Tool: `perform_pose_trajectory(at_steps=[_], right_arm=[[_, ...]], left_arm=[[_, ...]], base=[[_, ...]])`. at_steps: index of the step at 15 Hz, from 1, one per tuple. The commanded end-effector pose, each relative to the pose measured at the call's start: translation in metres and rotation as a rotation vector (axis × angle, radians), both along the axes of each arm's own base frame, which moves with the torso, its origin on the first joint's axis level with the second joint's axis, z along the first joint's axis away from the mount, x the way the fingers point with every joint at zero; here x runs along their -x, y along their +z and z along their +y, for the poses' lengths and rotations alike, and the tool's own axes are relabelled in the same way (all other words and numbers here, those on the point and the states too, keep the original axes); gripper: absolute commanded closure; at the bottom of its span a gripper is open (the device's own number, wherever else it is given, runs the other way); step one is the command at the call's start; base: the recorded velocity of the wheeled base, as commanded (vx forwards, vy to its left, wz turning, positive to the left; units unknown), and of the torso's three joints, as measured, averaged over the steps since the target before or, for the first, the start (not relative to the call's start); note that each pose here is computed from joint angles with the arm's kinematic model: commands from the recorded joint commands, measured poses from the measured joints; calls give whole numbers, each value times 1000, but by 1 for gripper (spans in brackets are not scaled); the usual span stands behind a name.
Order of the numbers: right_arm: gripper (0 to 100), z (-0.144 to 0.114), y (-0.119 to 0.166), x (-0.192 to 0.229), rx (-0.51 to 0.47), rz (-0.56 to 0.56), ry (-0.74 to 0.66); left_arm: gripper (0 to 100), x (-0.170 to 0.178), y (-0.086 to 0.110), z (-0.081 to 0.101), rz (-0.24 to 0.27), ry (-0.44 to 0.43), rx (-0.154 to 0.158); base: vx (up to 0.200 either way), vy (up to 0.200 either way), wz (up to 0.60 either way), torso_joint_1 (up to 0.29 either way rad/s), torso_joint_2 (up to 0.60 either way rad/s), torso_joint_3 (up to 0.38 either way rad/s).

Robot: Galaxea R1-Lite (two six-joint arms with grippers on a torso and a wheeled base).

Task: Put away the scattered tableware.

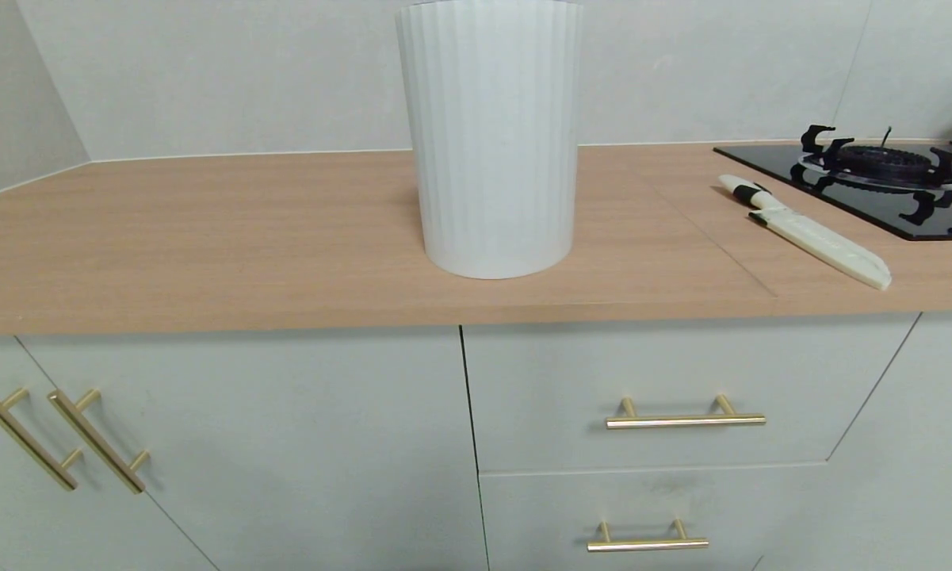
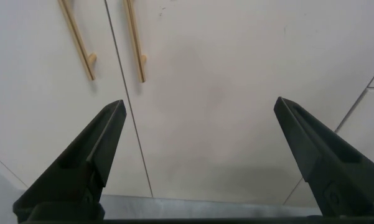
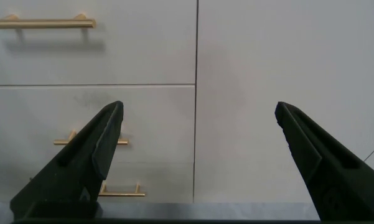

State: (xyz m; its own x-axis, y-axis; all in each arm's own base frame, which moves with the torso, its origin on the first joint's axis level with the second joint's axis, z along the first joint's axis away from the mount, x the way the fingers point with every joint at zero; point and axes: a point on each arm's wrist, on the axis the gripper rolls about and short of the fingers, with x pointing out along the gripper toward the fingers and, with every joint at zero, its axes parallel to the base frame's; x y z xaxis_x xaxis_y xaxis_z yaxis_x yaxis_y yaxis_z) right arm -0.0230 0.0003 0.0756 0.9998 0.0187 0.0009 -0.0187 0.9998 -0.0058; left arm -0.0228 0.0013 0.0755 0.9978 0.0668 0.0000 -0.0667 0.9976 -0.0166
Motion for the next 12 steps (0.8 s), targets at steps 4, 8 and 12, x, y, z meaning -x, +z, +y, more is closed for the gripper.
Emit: perform_pose_trajectory(at_steps=[4,8,12], right_arm=[[0,0,0,0,0,1,1],[0,0,0,0,0,1,3],[0,0,0,0,0,1,3]], left_arm=[[0,0,0,0,0,1,0],[0,0,0,0,0,1,0],[0,0,0,0,0,1,0]], base=[[0,0,0,4,-110,-110],[0,0,0,49,-347,-344],[0,0,0,119,-480,-342]])
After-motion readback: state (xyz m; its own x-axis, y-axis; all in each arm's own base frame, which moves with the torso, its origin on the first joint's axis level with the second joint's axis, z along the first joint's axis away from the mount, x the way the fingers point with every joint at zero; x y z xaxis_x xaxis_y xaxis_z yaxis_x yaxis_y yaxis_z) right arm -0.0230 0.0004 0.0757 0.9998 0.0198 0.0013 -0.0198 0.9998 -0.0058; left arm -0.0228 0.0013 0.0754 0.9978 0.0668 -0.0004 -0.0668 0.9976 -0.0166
